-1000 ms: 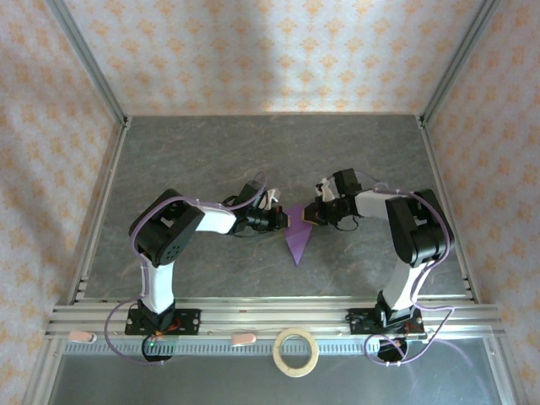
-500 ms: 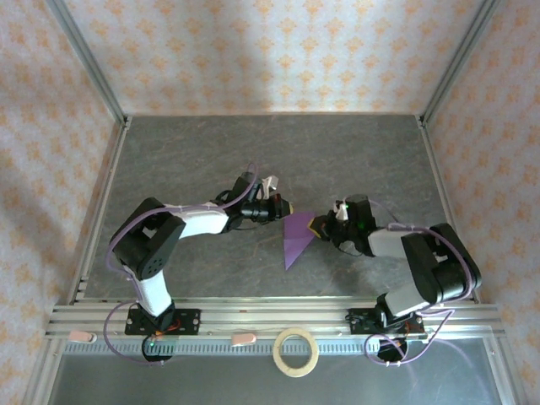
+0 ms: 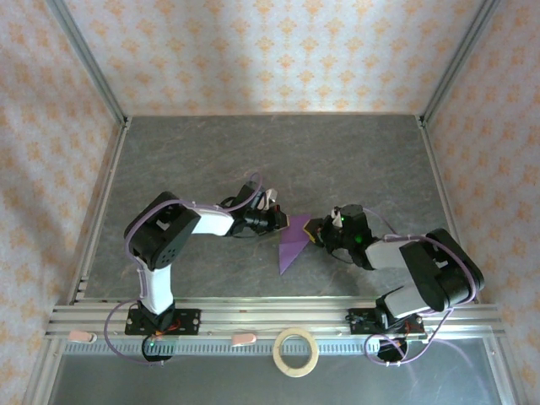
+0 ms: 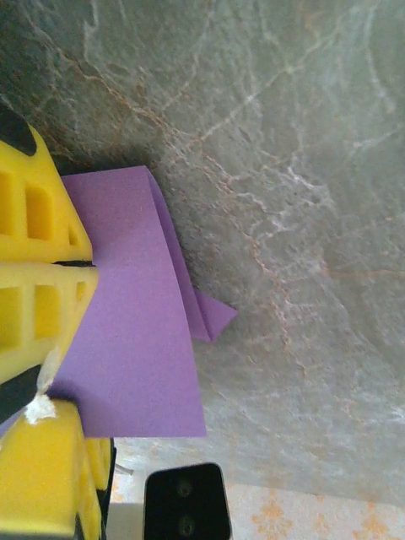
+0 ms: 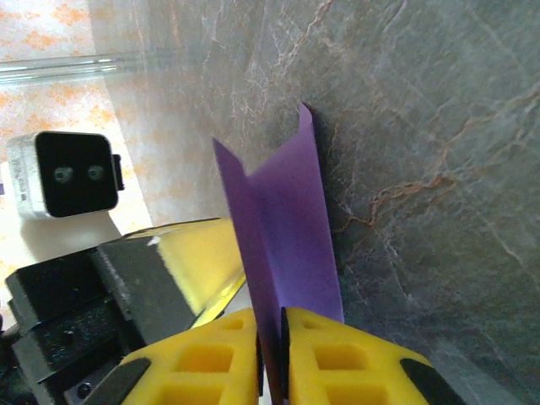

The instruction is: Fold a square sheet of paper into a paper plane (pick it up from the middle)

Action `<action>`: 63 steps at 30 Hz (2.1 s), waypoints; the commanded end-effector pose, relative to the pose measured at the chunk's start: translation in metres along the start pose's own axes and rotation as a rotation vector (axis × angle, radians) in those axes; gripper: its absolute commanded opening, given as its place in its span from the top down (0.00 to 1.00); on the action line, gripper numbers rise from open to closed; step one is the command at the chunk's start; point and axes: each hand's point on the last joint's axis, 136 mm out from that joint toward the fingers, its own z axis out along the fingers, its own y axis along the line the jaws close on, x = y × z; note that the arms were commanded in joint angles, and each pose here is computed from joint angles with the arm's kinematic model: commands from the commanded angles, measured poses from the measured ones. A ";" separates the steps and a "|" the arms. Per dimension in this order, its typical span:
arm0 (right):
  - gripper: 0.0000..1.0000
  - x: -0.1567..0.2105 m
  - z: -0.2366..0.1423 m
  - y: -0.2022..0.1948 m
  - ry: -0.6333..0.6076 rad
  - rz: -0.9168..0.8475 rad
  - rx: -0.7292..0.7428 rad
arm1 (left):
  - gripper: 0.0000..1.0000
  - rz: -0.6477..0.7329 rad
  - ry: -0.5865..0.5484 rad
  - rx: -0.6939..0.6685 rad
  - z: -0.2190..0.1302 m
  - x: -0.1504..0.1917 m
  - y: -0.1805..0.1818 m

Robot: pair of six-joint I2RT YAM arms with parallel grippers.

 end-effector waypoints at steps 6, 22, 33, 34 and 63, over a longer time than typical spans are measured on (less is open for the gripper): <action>0.73 0.011 0.008 0.002 0.110 -0.135 0.041 | 1.00 0.023 0.050 -0.047 0.012 0.017 0.025; 0.79 0.004 0.012 -0.012 0.212 -0.216 0.124 | 1.00 0.036 0.046 -0.055 0.013 0.014 0.026; 1.00 -0.006 0.013 -0.006 0.158 -0.195 0.112 | 0.87 0.138 -0.097 0.001 -0.024 -0.023 -0.029; 1.00 -0.009 0.013 -0.002 0.137 -0.181 0.096 | 0.82 0.155 -0.129 0.011 -0.032 -0.030 -0.036; 1.00 -0.027 0.022 0.028 -0.050 0.013 -0.005 | 0.54 0.830 -0.254 -0.526 -0.050 0.049 -0.014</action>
